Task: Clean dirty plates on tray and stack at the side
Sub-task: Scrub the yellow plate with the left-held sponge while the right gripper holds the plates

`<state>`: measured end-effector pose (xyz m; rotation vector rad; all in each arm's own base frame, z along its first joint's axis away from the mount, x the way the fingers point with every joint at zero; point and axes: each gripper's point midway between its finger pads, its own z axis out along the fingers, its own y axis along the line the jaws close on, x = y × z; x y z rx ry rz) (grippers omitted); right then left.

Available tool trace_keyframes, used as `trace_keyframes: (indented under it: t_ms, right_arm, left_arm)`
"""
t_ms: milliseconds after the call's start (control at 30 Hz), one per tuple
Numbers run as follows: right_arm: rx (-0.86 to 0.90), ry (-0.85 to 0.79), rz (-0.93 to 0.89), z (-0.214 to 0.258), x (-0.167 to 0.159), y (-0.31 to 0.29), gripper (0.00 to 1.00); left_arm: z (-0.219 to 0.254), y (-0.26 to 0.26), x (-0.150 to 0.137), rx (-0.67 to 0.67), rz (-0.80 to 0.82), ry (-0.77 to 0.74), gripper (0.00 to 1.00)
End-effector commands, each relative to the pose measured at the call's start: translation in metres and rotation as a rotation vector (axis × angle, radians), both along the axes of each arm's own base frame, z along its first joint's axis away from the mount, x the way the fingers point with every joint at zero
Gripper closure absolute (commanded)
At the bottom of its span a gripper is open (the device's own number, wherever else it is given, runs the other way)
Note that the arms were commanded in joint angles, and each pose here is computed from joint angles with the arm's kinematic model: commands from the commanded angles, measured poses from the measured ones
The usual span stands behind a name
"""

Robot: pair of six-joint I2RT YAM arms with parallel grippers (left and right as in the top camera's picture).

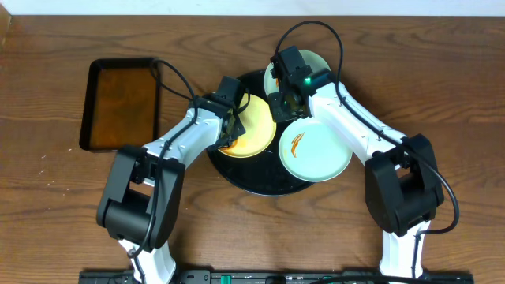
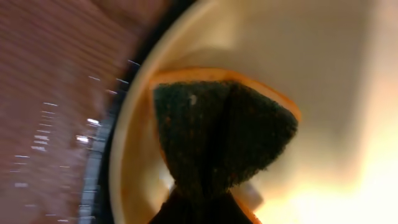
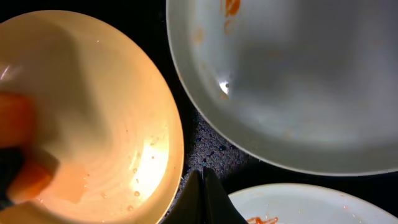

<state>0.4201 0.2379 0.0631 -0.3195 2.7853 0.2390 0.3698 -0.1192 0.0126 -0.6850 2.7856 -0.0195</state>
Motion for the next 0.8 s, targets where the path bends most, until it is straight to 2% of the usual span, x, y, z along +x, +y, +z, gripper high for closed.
trace_keyframes:
  t_ms: [0, 100, 200, 267, 400, 500, 633, 767]
  right_arm:
    - [0.005, 0.006, 0.001, -0.002, -0.002, 0.004, 0.99]
    - [0.005, 0.006, 0.000, -0.002, -0.002, 0.004, 0.99]
    - [0.006, 0.004, 0.001, -0.002, -0.002, 0.004, 0.99]
    - [0.007, 0.003, 0.000, -0.002, -0.001, 0.004, 0.99]
    - [0.009, 0.000, 0.000, -0.002, -0.001, 0.005, 0.96]
    - [0.011, 0.001, -0.008, -0.002, -0.001, 0.005, 0.94]
    - [0.010, 0.004, -0.011, -0.002, -0.001, 0.004, 0.96]
    - [0.006, 0.013, -0.010, -0.003, -0.003, 0.003, 0.98]
  left_arm:
    - [0.024, 0.027, 0.011, 0.142, 0.015, -0.087, 0.93]
    - [0.037, 0.041, 0.013, 0.220, 0.029, -0.125, 0.93]
    - [0.048, 0.042, 0.017, 0.221, 0.039, -0.163, 0.92]
    - [0.050, 0.032, 0.021, 0.166, 0.031, -0.177, 0.93]
    - [0.042, -0.019, 0.023, -0.105, -0.051, -0.148, 0.93]
    - [0.036, -0.049, 0.019, -0.227, -0.109, -0.118, 0.93]
    - [0.014, -0.059, 0.010, -0.218, -0.128, -0.060, 0.93]
    - [-0.008, -0.048, 0.004, -0.176, -0.107, 0.000, 0.92]
